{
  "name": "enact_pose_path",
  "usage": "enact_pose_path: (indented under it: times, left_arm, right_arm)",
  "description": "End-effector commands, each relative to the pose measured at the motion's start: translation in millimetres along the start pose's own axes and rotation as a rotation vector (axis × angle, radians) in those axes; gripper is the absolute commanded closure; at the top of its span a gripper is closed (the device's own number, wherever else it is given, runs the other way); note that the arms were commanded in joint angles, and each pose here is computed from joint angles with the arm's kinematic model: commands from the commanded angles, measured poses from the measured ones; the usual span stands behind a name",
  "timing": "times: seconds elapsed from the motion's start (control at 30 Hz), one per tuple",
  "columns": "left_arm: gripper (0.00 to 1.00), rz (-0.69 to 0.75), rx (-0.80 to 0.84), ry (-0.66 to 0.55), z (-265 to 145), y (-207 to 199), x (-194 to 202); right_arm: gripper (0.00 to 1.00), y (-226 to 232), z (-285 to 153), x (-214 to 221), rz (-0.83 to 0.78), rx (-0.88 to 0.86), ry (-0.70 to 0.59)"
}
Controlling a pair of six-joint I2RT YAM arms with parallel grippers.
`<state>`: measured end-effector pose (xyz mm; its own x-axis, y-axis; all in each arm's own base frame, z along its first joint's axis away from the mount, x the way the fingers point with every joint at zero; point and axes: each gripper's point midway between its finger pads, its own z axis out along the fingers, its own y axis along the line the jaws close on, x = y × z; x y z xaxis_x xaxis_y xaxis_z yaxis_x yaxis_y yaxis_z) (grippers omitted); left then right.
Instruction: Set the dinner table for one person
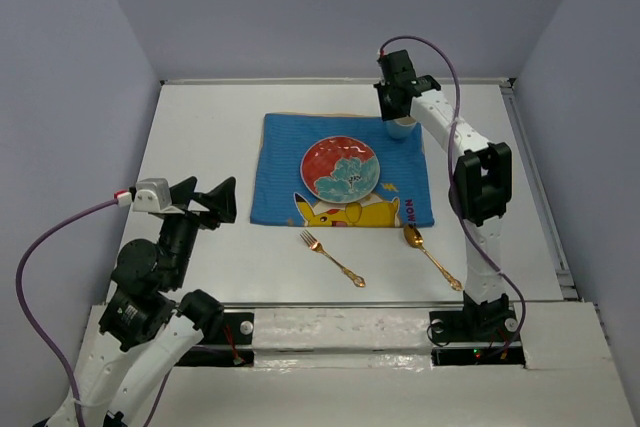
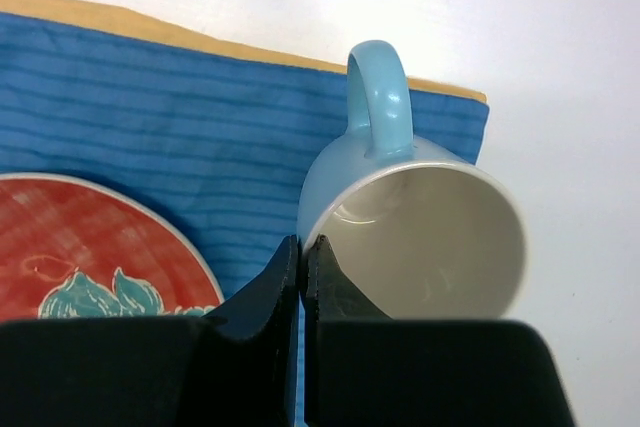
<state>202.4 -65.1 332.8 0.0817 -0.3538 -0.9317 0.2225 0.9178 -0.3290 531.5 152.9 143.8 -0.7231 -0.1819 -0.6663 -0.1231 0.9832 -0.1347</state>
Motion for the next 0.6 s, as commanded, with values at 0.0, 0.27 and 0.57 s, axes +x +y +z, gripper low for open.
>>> enact_pose_path:
  times: [0.0, 0.27, 0.57]
  left_arm:
    - [0.01, 0.004, 0.01, -0.037, 5.2, -3.6, -9.1]
    - [0.01, 0.01, 0.01, -0.029, 7.7, -3.8, -7.0]
    - [0.01, 0.01, 0.01, -0.024, 9.2, -4.0, -5.7]
  right_arm:
    - [1.0, -18.2, -6.5, -41.9, 0.01, 0.013, -0.113]
    - [1.0, -23.1, 23.1, -25.2, -0.017, -0.013, -0.054]
    - [0.25, -38.3, 5.8, -39.3, -0.018, 0.052, -0.093]
